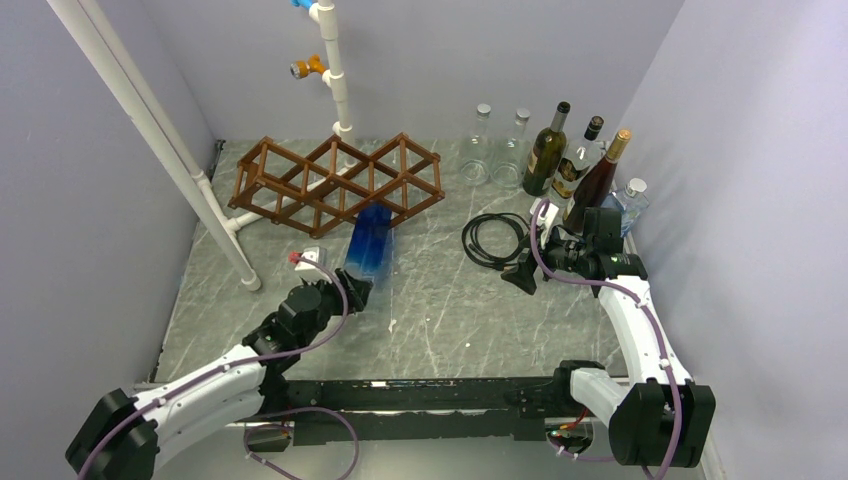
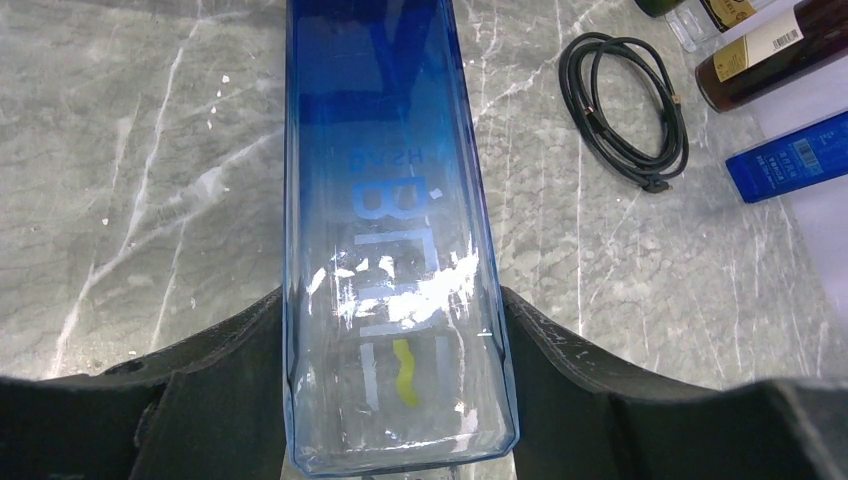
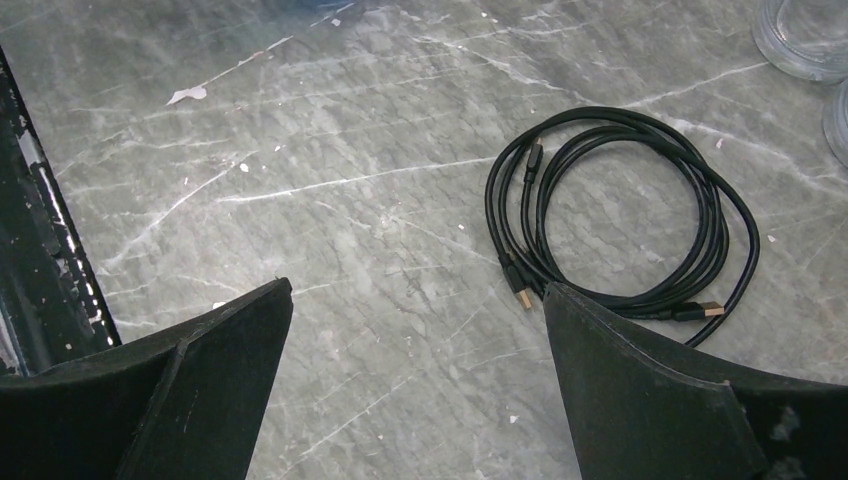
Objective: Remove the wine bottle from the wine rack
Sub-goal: Pick up the wine bottle from the wine rack.
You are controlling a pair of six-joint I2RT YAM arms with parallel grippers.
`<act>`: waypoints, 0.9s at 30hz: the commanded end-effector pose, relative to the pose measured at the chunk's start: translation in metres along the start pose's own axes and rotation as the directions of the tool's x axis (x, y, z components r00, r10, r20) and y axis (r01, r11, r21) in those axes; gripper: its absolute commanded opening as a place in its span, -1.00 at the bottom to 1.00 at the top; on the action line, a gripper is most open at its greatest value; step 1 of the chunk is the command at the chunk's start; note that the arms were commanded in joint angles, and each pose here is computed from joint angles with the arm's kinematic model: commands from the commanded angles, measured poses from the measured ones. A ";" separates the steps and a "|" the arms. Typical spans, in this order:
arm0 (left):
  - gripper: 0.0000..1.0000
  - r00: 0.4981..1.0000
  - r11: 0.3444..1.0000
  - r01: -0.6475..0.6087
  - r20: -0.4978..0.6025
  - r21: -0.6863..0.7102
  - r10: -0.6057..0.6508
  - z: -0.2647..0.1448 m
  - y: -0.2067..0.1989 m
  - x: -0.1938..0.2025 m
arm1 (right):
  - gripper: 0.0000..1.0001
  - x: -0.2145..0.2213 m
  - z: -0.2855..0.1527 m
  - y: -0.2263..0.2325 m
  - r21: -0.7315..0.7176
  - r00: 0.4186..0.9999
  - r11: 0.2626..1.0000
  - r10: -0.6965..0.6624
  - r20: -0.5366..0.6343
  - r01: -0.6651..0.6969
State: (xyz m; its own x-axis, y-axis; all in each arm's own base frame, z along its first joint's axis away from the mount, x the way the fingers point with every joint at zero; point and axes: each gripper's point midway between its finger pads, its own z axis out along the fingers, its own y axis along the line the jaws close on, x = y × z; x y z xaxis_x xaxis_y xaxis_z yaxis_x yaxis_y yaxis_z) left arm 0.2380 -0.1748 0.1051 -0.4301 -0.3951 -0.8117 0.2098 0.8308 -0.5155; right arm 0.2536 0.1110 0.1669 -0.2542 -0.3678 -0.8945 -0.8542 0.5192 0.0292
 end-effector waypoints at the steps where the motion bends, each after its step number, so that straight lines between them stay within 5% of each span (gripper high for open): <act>1: -1.00 0.993 0.981 0.065 0.086 0.181 -0.082 -0.009 -0.045 -0.033 | 0.99 -0.007 0.000 -0.003 0.004 0.998 0.999 -0.050 0.029 0.050; 27: -1.00 0.980 0.952 0.191 0.016 0.238 -0.200 -0.038 -0.054 -0.028 | 0.99 -0.003 0.002 -0.003 -0.002 0.999 0.999 -0.042 0.021 0.042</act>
State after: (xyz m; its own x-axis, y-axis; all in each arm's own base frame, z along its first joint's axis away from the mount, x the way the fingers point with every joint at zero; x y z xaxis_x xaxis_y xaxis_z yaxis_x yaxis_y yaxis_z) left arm 0.2128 -0.1693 0.1105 -0.4735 -0.4937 -0.7294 0.1782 0.7573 -0.6283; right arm 0.2537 0.1110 0.1667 -0.2535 -0.3684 -0.8944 -0.8544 0.5188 0.0285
